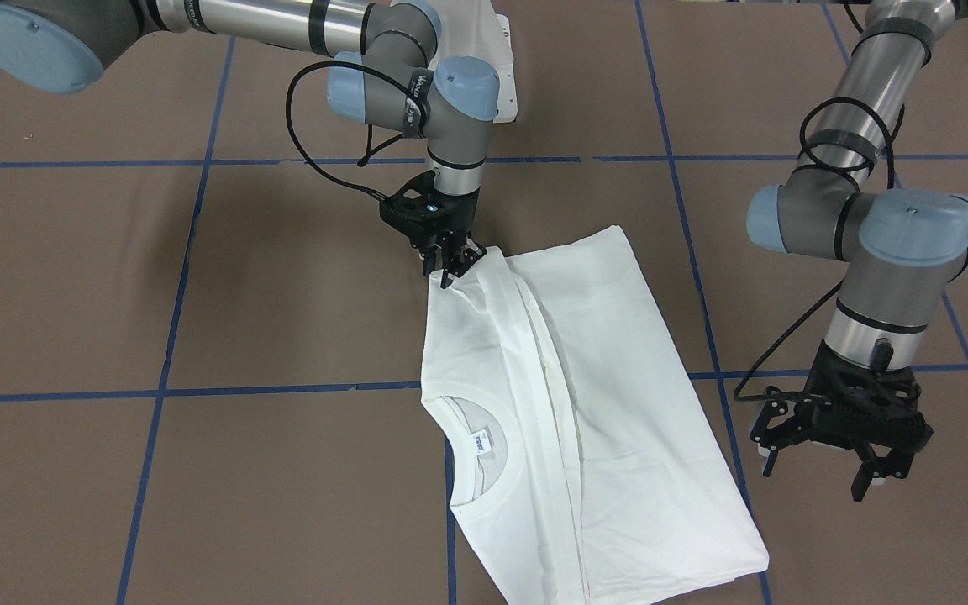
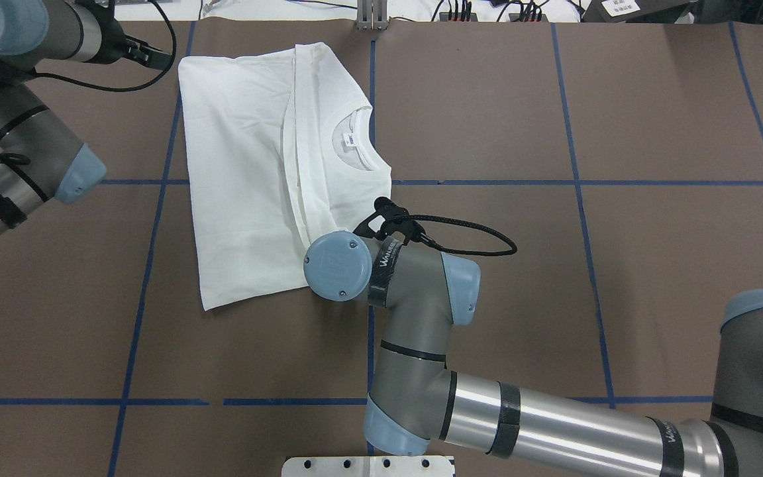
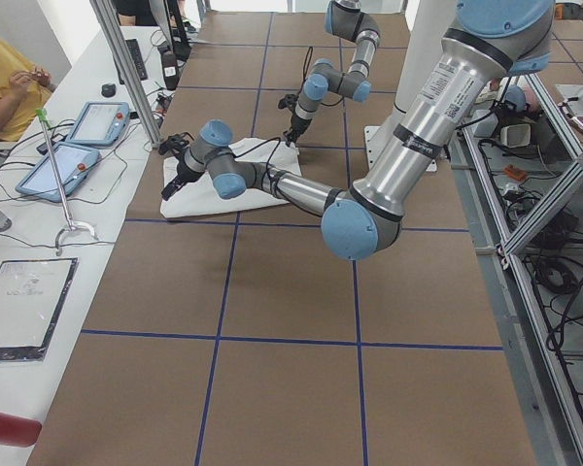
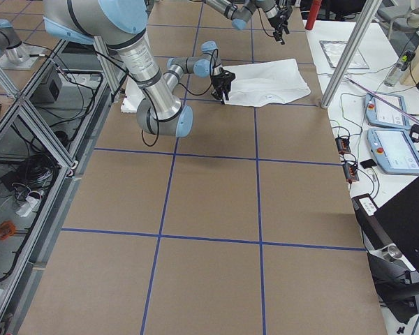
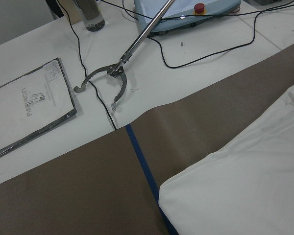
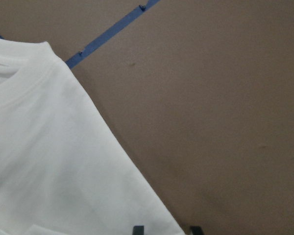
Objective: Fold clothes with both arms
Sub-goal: 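Move the right gripper to the shirt's collar edge and grasp it, then drag the shirt toward the robot with the right gripper, squaring it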
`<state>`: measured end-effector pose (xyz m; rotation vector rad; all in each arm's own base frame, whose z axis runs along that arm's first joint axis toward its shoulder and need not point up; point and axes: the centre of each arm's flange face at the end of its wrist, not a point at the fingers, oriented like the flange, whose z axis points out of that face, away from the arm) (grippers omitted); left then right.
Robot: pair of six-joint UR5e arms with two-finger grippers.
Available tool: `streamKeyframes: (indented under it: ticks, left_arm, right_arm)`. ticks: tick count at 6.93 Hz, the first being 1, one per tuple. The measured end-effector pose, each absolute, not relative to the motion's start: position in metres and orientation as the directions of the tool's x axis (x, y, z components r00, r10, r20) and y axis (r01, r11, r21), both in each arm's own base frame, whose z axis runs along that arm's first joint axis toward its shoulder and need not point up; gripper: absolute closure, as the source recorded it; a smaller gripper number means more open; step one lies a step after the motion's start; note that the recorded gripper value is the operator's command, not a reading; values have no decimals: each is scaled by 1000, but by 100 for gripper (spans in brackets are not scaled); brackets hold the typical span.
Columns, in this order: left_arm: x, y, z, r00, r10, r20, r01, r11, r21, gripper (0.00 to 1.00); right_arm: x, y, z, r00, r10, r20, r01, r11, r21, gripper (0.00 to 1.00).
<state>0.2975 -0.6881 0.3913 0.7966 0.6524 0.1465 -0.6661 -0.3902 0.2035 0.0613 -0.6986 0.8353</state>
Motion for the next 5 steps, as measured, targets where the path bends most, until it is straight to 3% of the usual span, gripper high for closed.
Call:
streamKeyframes:
  ticks: [5]
  left_arm:
    - [299, -686, 387, 792, 365, -490, 116, 698, 707, 0]
  right_arm:
    - [-630, -382, 206, 454, 652, 607, -694, 686, -218, 100]
